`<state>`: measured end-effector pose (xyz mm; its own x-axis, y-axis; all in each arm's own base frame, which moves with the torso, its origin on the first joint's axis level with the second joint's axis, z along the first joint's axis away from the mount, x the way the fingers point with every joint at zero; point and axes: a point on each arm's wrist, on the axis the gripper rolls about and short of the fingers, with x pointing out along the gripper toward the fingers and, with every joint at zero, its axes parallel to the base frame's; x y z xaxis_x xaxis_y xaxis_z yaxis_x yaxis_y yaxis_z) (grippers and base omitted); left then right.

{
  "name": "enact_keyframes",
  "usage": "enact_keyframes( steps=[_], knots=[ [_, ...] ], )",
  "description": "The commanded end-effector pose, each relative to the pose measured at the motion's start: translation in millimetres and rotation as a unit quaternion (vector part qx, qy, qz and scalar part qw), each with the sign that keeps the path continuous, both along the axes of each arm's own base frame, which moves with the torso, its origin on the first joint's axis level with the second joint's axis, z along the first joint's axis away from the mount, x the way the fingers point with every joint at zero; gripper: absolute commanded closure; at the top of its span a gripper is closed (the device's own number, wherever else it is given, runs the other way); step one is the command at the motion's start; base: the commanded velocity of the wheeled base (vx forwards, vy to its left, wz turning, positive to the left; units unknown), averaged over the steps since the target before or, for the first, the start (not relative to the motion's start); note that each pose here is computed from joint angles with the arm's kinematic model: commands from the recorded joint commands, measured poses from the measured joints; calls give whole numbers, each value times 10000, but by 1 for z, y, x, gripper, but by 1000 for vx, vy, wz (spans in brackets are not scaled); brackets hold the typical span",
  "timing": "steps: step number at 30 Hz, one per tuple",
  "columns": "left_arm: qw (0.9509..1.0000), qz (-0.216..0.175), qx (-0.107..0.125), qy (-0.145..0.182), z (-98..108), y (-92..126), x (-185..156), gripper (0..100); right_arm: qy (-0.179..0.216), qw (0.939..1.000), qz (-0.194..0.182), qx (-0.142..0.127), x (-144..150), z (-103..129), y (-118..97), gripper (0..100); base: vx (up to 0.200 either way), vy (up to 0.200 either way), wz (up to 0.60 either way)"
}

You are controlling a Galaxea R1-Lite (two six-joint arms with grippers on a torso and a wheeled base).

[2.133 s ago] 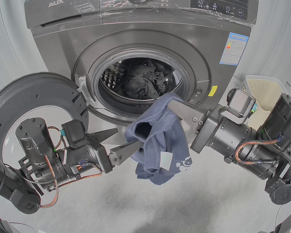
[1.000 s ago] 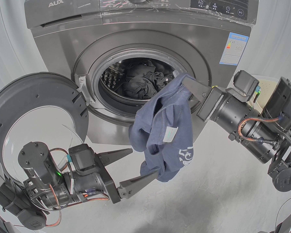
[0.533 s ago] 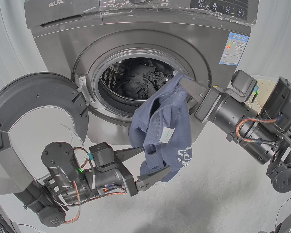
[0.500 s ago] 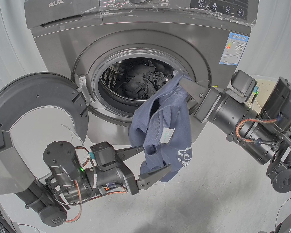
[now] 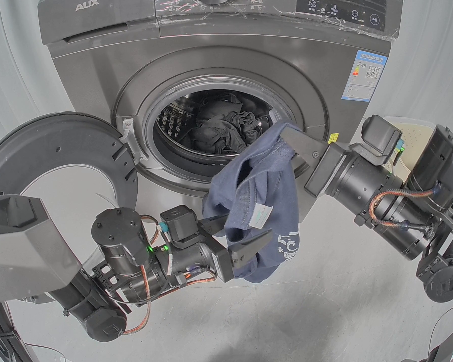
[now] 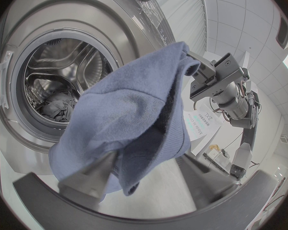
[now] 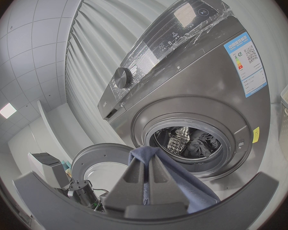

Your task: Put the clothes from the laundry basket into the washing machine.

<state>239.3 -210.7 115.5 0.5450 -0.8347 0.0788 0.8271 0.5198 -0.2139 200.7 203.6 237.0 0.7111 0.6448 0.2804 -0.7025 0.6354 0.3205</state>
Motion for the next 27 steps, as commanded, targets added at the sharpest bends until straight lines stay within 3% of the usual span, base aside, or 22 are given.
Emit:
enact_keyframes(
  steps=[1,4,12,20,27],
  knots=[
    [10000,-5,-32,-37,2,-2,-1,100,4,10000,-59,-2,2,0,-3,100,0,0,0],
    [9998,-66,-109,-136,15,5,-15,100,-16,9999,-97,21,4,1,-4,100,0,0,0],
    [9978,115,-436,-493,60,50,-53,100,-88,9994,-285,158,1,10,-16,100,0,0,0],
    [9941,320,-665,-800,95,71,-65,100,-228,9994,-110,244,-26,18,-34,100,0,0,0],
    [9938,364,-672,-801,104,73,-64,100,-198,9991,346,113,-52,9,-44,100,0,0,0]
  ],
)
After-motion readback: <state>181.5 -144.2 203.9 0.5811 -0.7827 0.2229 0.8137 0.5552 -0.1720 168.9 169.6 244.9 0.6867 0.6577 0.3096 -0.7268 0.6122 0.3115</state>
